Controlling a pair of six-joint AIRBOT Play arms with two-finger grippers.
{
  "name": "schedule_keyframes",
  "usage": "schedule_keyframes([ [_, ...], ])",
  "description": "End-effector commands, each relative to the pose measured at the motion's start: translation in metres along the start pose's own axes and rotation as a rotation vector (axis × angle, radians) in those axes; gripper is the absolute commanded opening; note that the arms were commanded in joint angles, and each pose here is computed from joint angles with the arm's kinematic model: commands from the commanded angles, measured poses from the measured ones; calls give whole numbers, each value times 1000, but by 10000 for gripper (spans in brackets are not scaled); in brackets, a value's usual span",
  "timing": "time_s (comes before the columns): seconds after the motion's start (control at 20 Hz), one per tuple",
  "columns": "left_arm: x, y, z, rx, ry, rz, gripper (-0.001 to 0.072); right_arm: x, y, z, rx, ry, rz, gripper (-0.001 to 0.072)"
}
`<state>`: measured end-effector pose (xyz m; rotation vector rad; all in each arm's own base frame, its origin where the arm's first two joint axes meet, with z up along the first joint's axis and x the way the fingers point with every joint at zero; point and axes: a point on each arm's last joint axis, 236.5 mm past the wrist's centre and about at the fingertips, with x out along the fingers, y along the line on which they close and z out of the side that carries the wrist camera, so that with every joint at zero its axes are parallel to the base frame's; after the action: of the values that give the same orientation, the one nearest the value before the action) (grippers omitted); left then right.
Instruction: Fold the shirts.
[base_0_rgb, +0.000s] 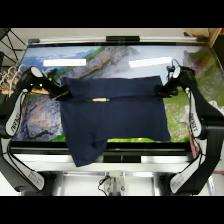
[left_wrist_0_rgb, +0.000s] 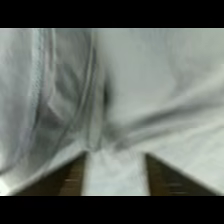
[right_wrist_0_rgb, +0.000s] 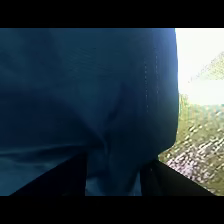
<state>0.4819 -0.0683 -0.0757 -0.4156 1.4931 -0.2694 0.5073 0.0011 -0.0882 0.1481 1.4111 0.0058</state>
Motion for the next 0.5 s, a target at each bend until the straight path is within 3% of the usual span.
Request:
schedule_keyframes([
  [0.0,-31,8,-22,-35,105,-24,498,-39,-15,-7,-86,12,-69,463],
  [0.05,-53,16,-30,-62,127,-29,497,-59,-29,-13,-104,22,-106,472],
  [0.1,-73,22,-38,-78,137,-33,497,-78,-39,-23,-93,38,-96,567],
  [0.15,-93,28,-48,-96,133,-35,495,-93,-44,-37,-68,70,-51,582],
  [0.3,-116,30,-91,-99,93,-38,493,-123,-69,-86,41,157,39,582],
  [0.45,-71,34,-174,-194,89,-38,493,-128,-86,-132,116,185,41,582],
])
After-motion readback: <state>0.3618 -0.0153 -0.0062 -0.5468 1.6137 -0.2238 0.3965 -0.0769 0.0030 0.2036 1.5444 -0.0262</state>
